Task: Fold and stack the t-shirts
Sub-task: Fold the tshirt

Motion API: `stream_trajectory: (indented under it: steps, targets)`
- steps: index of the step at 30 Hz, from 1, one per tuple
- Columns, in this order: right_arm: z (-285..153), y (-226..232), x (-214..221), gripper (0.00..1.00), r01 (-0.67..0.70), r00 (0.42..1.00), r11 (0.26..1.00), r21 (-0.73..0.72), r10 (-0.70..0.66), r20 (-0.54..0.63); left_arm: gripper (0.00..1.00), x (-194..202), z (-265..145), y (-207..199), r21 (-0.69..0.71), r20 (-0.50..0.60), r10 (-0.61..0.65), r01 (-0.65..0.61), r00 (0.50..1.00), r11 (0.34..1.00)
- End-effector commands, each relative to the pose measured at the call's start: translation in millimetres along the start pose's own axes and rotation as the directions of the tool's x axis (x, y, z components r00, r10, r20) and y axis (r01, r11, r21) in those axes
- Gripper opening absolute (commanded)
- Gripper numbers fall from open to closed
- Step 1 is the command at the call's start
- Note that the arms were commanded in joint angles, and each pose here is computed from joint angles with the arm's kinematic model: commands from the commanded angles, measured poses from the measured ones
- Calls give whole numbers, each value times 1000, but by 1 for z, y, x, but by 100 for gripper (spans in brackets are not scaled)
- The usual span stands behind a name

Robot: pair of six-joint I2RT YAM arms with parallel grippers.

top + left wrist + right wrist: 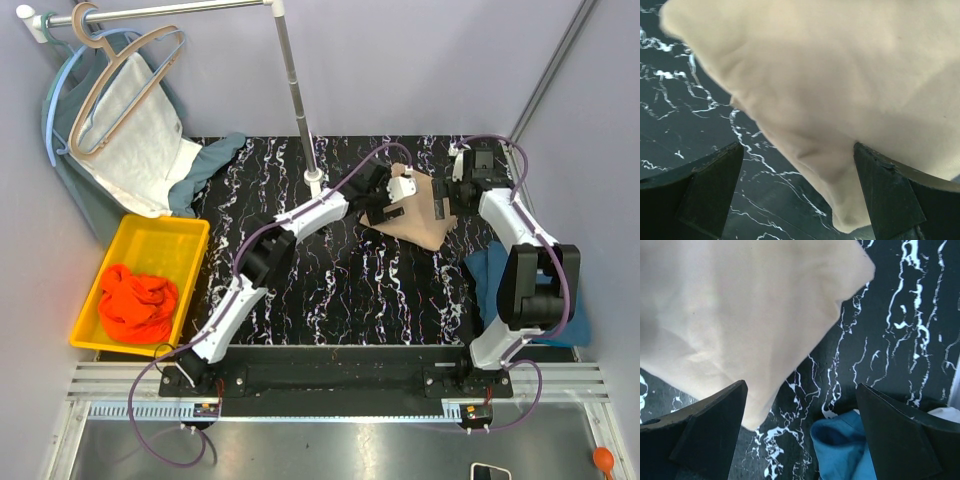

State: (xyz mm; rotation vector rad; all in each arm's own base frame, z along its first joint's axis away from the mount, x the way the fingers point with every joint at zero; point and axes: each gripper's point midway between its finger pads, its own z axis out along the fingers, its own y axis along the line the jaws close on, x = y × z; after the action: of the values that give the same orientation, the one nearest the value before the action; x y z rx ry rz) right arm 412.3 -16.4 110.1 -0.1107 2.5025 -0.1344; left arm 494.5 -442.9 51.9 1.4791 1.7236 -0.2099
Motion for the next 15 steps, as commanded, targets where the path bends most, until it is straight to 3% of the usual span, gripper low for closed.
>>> stream_trajectory:
  steps: [1, 10, 15]
  targets:
    - [-34, -8, -14, 100, 43, 997, 999, 32, -45, 63, 99, 12, -9, -17, 67, -80, 68, -62, 995, 996]
    - [-41, -14, 12, 100, 68, 997, 995, 68, -70, 24, 98, 52, -45, -67, 140, -203, 77, -49, 976, 989]
    - [-29, -6, 21, 100, -17, 1000, 1000, -11, 17, -9, 96, 82, -73, -95, 164, -268, 30, 15, 963, 986]
